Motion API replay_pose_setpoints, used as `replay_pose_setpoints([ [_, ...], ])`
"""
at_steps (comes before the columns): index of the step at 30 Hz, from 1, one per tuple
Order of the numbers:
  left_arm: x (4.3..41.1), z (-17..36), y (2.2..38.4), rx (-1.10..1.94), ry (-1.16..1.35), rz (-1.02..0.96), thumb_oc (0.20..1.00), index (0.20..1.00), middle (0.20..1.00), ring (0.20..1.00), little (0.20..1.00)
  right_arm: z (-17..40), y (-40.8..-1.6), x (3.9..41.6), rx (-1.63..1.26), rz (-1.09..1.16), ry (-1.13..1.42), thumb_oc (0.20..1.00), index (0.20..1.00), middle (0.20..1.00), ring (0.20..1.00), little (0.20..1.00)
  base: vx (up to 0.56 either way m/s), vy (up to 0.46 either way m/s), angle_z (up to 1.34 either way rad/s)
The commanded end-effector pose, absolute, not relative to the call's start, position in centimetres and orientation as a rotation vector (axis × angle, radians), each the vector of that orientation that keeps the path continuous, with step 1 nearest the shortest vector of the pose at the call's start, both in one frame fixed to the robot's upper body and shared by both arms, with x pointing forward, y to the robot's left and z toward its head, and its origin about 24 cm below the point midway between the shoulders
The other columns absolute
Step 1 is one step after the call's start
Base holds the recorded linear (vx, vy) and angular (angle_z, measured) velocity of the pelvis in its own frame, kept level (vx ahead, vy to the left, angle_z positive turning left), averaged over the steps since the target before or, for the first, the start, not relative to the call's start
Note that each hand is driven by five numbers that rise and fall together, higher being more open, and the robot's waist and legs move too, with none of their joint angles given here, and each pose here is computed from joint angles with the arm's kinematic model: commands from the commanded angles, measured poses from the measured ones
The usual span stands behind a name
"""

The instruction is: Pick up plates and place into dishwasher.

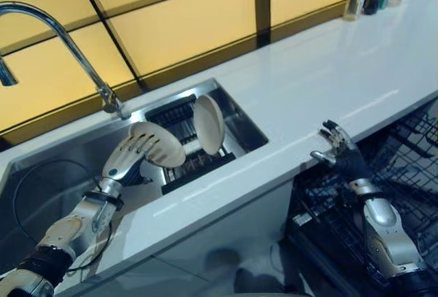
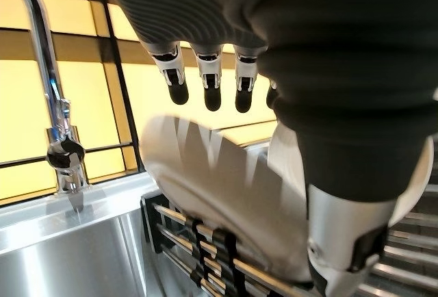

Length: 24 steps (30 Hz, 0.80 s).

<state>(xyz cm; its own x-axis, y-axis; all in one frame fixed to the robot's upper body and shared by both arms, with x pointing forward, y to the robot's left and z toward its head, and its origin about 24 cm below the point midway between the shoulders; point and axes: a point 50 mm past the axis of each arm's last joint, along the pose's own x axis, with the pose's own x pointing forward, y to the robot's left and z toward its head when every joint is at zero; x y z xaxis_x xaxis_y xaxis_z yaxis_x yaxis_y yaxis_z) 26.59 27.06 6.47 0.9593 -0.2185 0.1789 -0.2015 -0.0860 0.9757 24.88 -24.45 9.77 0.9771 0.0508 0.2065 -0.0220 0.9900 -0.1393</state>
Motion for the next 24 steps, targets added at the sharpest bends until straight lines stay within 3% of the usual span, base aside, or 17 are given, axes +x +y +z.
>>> replay_pose_setpoints([
  [1, 29.7, 11.5, 28.3, 1.771, -0.449, 0.223, 1.000, 1.000, 1.000, 1.000, 1.000, 8.0, -24.1, 25.4, -0.102, 0.021, -0.128, 1.000, 1.000, 1.000, 1.000, 1.000, -0.14, 0.039, -0.09],
  [17, 34.0, 19.8, 29.2, 1.914, -0.504, 0.587, 1.000, 1.000, 1.000, 1.000, 1.000, 11.8, -22.2, 28.1, -0.080, 0.008, -0.315, 1.000, 1.000, 1.000, 1.000, 1.000, -0.10, 0.011, -0.04],
  [18, 34.0, 19.8, 29.3, 1.915, -0.493, 0.597, 0.837, 0.837, 0.837, 0.837, 0.837, 11.9, -22.2, 28.1, -0.078, 0.005, -0.317, 1.000, 1.000, 1.000, 1.000, 1.000, 0.00, 0.000, 0.00],
  [20, 34.0, 19.6, 29.4, 1.916, -0.463, 0.594, 0.231, 0.231, 0.231, 0.231, 0.231, 11.8, -22.0, 28.0, -0.076, 0.002, -0.319, 1.000, 1.000, 1.000, 1.000, 1.000, 0.00, 0.000, 0.00],
  [24, 33.9, 18.2, 29.6, 1.934, -0.382, 0.517, 0.200, 0.200, 0.200, 0.200, 0.200, 11.5, -22.3, 27.6, -0.082, -0.003, -0.308, 1.000, 1.000, 1.000, 1.000, 1.000, 0.03, 0.046, 0.00],
])
